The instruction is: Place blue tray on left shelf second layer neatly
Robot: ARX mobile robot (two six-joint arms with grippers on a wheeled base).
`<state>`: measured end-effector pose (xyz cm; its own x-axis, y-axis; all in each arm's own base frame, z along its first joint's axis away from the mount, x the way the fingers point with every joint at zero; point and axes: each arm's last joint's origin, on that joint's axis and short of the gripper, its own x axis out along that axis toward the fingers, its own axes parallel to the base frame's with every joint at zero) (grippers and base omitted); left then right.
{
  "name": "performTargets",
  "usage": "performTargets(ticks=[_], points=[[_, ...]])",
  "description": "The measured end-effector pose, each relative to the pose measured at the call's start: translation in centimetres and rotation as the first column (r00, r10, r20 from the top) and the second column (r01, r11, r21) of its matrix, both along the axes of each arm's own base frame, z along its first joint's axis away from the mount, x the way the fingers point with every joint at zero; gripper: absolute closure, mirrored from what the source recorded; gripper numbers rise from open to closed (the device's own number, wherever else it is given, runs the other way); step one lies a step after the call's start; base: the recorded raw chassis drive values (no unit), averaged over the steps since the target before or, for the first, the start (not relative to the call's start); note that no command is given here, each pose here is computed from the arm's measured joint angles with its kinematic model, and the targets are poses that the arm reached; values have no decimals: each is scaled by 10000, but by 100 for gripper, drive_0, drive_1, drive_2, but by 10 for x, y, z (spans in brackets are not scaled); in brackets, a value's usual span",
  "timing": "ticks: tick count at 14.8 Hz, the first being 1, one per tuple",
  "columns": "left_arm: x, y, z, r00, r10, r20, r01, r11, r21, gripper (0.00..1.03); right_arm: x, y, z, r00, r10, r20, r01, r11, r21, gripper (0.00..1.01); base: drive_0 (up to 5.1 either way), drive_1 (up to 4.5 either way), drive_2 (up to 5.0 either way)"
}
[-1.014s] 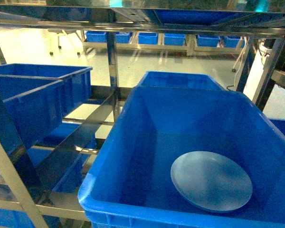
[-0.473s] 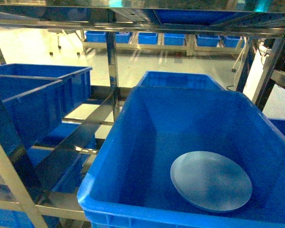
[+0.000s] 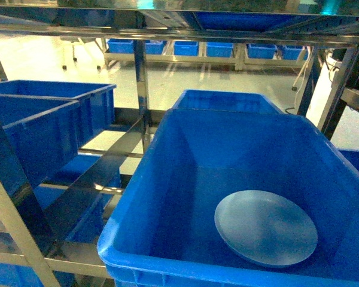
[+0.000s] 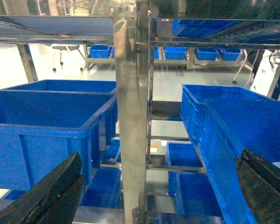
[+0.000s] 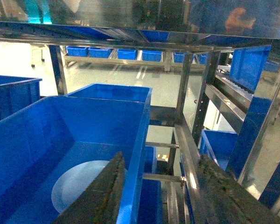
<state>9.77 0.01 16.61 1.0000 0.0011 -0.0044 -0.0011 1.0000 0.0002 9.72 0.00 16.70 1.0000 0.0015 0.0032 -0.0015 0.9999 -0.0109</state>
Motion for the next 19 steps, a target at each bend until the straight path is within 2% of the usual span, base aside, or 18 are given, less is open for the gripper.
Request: performTargets(ticks=[4, 5, 6, 19], points=[[0, 0, 0, 10000, 0, -4, 0, 10000, 4, 5, 0, 0, 0, 10000, 0, 0, 0, 10000, 0, 9, 0, 0, 0], [0, 0, 0, 10000, 0, 0, 0, 10000, 0, 5, 0, 0, 0, 10000, 0, 0, 0, 10000, 15, 1, 0, 0, 0], [0, 0, 0, 10000, 0, -4, 0, 10000, 4, 5, 0, 0, 0, 10000, 0, 0, 0, 10000, 11, 4, 0, 0, 0], [0, 0, 0, 10000, 0, -4, 0, 10000, 0, 5, 0, 0, 0, 10000, 0, 0, 0, 10000, 11, 3, 0, 0, 0]])
